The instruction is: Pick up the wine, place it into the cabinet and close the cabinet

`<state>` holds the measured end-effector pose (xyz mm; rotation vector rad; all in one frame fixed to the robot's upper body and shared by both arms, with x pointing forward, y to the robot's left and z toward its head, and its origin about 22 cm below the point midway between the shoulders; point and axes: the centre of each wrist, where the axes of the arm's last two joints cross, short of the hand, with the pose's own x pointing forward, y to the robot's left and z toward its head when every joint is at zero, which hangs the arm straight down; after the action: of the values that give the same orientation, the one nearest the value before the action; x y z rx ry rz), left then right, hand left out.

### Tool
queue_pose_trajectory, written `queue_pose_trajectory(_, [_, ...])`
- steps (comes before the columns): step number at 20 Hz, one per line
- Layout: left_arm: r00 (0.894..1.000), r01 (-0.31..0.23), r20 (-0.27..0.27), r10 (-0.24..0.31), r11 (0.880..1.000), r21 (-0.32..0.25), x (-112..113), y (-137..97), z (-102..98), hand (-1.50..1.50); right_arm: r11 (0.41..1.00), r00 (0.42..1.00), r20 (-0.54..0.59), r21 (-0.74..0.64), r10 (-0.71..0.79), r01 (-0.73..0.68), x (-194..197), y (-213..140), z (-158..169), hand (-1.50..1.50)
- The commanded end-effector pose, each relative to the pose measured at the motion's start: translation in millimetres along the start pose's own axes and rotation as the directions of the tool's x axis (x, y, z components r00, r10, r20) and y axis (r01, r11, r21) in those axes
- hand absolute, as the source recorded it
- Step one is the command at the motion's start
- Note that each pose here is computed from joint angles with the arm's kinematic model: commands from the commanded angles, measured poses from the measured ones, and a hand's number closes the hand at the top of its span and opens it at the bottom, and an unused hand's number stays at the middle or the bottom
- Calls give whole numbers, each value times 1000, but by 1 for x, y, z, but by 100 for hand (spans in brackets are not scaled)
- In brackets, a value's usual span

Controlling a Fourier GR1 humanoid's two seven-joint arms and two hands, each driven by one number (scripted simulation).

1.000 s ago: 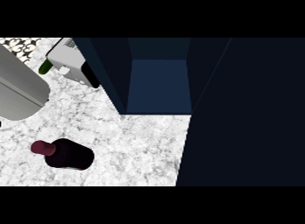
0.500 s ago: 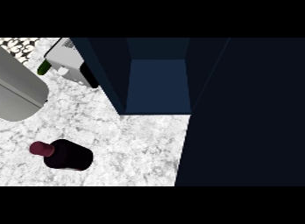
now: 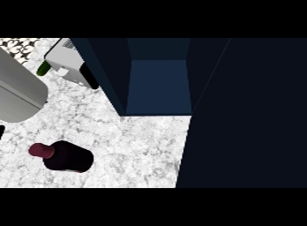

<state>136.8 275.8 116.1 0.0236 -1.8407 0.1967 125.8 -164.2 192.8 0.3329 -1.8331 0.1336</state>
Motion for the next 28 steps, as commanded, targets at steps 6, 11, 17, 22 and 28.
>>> queue_pose_trajectory(6, [999, 33, -25, -32, 998, 47, -54, 21, 8, -150, 999, 996, 88, -45, 30, -26, 28, 1, 29, -150])
queue_pose_trajectory(11, [999, 39, -31, -37, 997, 68, -69, 31, 24, -150, 998, 994, 92, -28, 60, -58, 32, 1, 37, -150])
queue_pose_trajectory(17, [996, 54, -69, -48, 994, 95, -115, 53, 24, -150, 999, 992, 113, -20, 51, -49, 39, -3, 37, -150])
queue_pose_trajectory(22, [995, 48, -89, -42, 996, 74, -122, 61, 43, -150, 999, 994, 97, -25, 48, -46, 37, 3, 32, -150])
queue_pose_trajectory(28, [993, 63, -101, -53, 994, 92, -153, 78, 36, -150, 997, 994, 81, -15, 79, -78, 35, 4, 28, -150])
